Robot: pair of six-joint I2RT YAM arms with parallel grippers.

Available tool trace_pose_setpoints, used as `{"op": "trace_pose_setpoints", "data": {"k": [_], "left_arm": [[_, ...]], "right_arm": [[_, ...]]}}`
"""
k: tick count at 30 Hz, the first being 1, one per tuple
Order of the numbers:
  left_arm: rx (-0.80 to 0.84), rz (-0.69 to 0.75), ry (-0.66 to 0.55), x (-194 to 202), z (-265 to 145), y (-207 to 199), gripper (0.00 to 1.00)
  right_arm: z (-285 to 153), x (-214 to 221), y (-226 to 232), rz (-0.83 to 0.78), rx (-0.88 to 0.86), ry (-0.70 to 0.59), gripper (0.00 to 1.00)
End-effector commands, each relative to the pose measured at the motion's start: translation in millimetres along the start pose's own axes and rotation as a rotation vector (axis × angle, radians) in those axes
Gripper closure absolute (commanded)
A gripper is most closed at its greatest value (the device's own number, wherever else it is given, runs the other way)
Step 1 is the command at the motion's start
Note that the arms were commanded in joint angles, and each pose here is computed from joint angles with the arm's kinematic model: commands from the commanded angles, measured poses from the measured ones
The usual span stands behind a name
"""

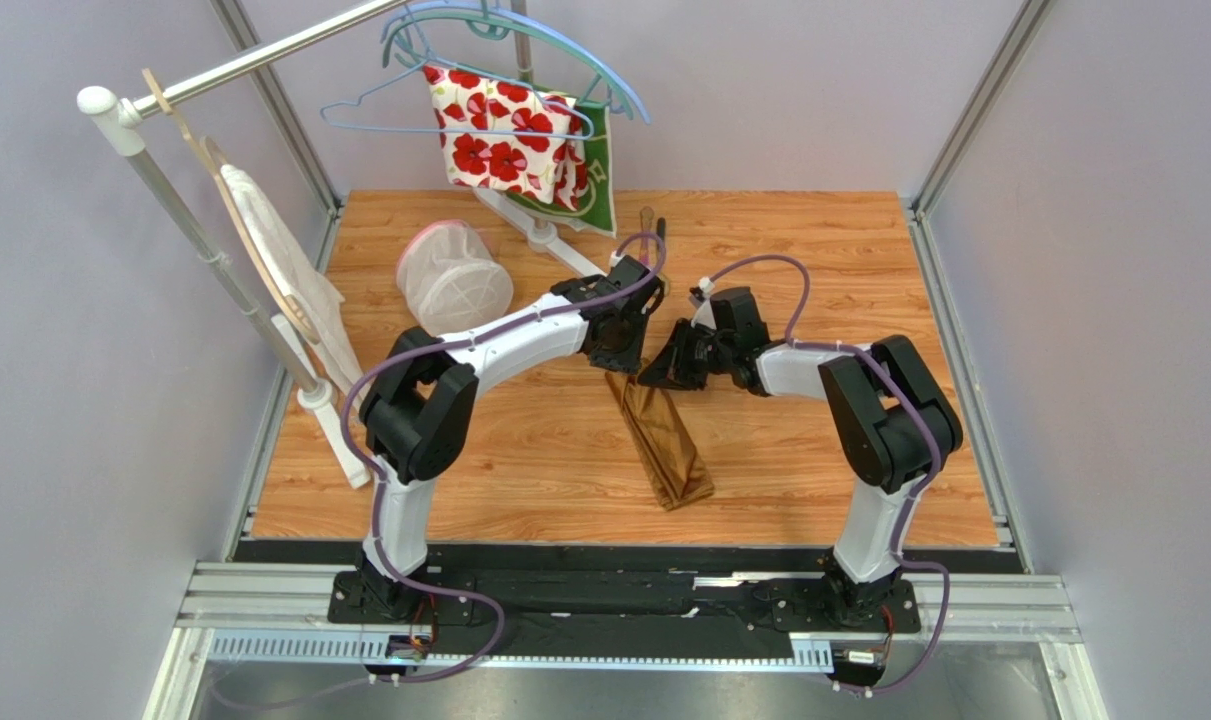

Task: Fold the napkin into a case and place the utensils inside
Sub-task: Grasp the top corner of the smaller rectangle folded napkin from the folded napkin.

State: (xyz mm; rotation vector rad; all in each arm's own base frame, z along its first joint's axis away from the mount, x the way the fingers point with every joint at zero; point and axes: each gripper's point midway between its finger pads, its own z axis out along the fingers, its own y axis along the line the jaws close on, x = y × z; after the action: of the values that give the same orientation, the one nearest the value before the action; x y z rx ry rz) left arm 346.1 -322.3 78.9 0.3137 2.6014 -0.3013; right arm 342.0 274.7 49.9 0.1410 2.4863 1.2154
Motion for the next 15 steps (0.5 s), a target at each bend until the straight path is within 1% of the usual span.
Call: {"op": "trace_pose_setpoints", "data": {"k": [1,4,6,7,15], "left_arm": [[-0.09,0.077,0.009,2.0,-3.3,9.3,0.62],[-0.09,0.087,0.026,5.0,1.2,7.6,0.61],[-0.092,0.093,0.029,6.1,5.0,4.9,0.6],[-0.094,0.098,0.03,6.0,6.5,4.6,0.58],[-0.099,0.112,0.058,11.3,19.7,-0.3,0.55]], "right_arm": [[3.3,-18.4,16.5,-0.013,-0.061,-0.05,1.0],[5.5,-15.6,16.0,0.003,-0.066,-0.049,1.0],[6.3,-15.4,14.7,0.007,-0.064,-0.051,1.0],[6.6,-15.1,13.8,0.011,-0.061,-0.051,1.0],[11.3,-7.1,4.4,0.029,-0.042,-0.045,1.0]]}}
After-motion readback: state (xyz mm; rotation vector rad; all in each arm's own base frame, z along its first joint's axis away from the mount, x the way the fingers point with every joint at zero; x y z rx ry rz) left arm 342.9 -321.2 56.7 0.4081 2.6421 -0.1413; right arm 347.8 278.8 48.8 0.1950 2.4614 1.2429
